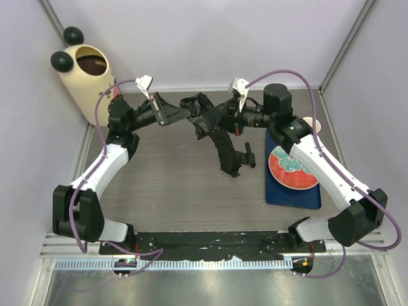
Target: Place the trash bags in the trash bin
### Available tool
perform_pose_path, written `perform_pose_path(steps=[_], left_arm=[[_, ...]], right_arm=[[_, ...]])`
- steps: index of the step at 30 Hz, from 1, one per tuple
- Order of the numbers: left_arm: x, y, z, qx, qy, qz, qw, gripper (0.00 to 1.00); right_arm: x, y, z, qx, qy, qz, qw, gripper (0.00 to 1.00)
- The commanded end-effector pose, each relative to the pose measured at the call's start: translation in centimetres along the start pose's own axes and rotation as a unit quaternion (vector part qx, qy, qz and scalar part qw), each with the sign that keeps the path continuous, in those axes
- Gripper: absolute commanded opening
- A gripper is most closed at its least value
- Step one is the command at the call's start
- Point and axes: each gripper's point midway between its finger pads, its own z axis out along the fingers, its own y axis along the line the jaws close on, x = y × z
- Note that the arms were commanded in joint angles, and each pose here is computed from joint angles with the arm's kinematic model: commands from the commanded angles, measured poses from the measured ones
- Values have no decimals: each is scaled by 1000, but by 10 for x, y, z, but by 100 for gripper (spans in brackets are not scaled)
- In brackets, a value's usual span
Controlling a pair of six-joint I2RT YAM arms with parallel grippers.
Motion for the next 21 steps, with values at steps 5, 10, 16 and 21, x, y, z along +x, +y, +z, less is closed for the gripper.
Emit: perform_pose_path(steps=[5,10,16,21], left_arm=[[-4,-28,-1,41,7,58,997,0],[16,-26,-15,7,72,151,986,0],[50,-19,-45,-37,141,216,965,0],[53,-17,-55,-52,139,214,965,0]], right_arm=[[-23,0,-9,26,-35,-41,998,1],[-12,-51,-26,159,-22,-16,987,1],[2,-88,-53,221,-20,26,975,2],[16,-97,-62,228,-10,37,973,2]])
